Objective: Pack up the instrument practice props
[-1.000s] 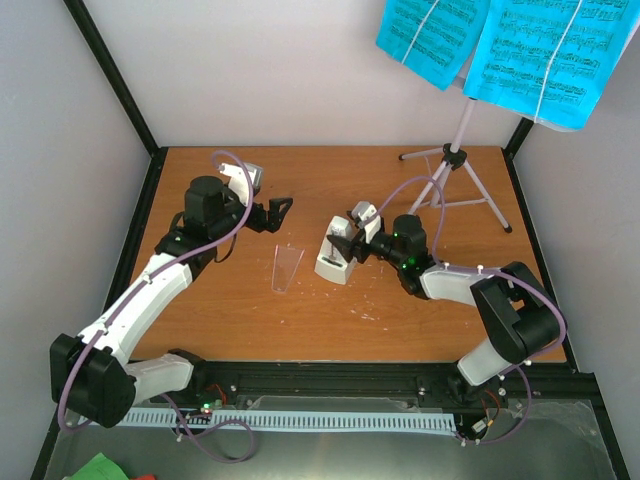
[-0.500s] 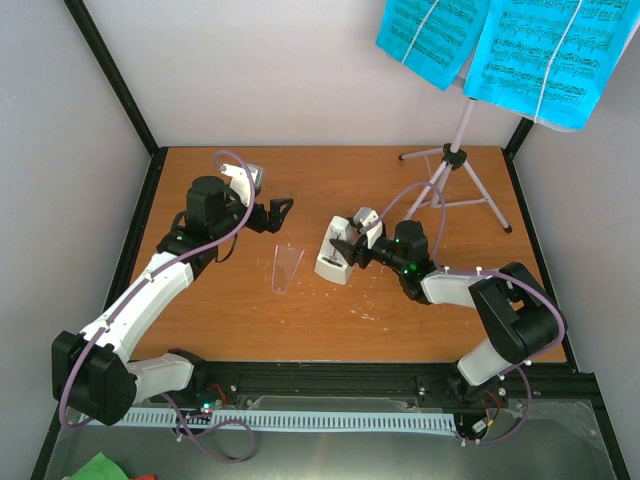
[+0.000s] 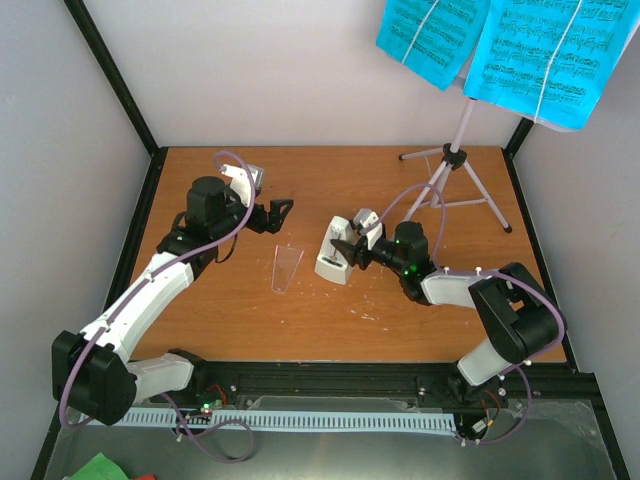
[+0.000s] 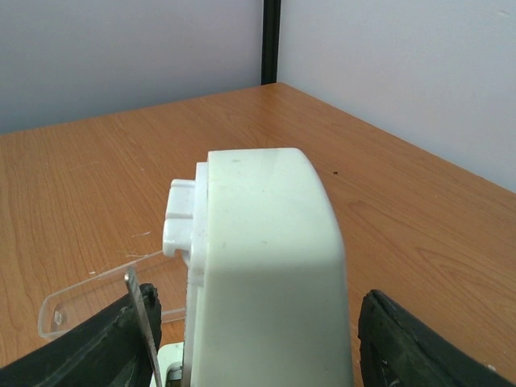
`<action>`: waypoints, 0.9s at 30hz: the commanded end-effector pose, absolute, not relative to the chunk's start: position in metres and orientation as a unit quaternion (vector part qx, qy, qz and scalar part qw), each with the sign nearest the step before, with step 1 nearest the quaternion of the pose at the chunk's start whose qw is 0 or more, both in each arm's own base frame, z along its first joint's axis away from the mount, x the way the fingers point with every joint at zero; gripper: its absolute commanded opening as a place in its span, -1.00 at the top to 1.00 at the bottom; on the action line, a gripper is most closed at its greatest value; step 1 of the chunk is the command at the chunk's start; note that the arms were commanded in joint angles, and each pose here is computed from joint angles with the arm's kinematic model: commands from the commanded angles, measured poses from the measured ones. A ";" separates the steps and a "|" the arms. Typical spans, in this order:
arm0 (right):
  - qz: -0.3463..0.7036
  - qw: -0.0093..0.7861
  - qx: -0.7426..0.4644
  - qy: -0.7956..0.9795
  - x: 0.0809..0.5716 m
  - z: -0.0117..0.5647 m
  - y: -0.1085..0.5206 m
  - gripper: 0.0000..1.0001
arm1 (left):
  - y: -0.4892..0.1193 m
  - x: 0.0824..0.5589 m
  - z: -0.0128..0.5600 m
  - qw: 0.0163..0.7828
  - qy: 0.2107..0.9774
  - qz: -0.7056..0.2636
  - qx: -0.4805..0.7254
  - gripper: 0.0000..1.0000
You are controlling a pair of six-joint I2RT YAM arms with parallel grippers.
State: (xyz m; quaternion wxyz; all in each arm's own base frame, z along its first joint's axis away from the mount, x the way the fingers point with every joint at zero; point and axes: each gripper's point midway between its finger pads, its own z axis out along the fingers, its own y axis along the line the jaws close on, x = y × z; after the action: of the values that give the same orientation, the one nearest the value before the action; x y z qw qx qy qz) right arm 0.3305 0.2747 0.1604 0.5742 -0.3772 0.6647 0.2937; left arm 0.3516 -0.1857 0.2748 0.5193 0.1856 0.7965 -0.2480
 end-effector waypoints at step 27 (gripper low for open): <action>0.289 0.586 -0.362 0.665 0.336 0.164 0.273 -0.18 | -0.197 0.349 0.281 0.525 0.777 -0.271 0.215 -0.99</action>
State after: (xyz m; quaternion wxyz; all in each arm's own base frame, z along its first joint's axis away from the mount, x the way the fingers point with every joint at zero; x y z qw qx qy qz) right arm 0.3331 0.2728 0.1604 0.5750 -0.3658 0.6709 0.2925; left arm 0.3478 -0.1928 0.2725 0.5092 0.1985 0.7940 -0.2664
